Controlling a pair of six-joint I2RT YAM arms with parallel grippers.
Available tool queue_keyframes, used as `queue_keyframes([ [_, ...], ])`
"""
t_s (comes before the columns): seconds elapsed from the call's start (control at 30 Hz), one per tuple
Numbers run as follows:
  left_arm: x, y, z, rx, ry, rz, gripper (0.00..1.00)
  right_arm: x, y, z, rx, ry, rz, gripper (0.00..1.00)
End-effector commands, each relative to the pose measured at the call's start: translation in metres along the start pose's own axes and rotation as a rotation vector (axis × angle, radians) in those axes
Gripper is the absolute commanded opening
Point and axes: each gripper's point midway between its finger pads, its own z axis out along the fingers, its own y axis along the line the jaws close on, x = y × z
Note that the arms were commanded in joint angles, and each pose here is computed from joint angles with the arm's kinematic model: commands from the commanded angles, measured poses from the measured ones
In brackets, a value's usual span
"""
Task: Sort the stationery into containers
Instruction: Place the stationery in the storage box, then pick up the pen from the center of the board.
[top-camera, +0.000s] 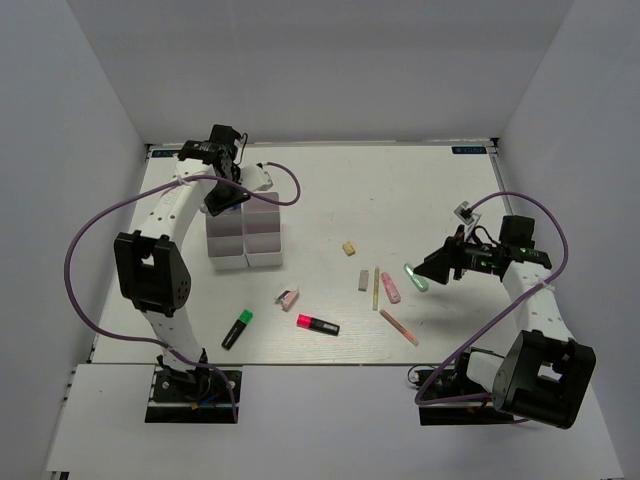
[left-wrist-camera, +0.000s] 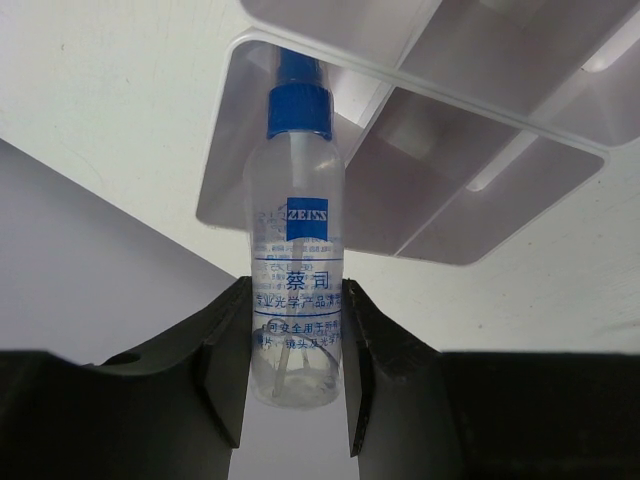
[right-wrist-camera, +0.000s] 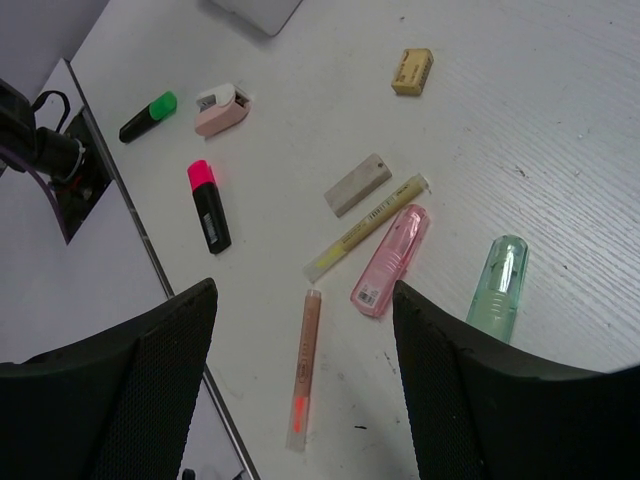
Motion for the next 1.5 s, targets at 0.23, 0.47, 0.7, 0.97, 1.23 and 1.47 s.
queue_keyframes([
  [0.23,-0.003,0.009,0.004,-0.047,-0.024,-0.021,0.35,-0.008,0.006,-0.004,-0.034,-0.029,-0.025,0.73],
  [0.47,0.001,0.009,0.011,-0.06,-0.003,-0.035,0.6,-0.009,0.008,-0.005,-0.039,-0.039,-0.029,0.73],
  [0.7,0.002,0.013,0.007,-0.089,-0.011,-0.057,0.62,-0.01,0.009,-0.006,-0.046,-0.046,-0.024,0.73],
  [0.97,0.0,0.016,-0.002,-0.107,-0.038,-0.081,0.63,-0.011,0.01,-0.008,-0.046,-0.049,-0.029,0.73],
  [1.23,-0.034,-0.006,-0.073,-0.16,-0.269,-0.247,0.0,-0.016,0.007,-0.01,-0.025,-0.036,-0.032,0.17],
  [1.47,-0.057,-0.124,-0.096,0.127,-0.615,-0.863,0.0,-0.016,-0.008,-0.009,0.034,0.03,0.01,0.8],
])
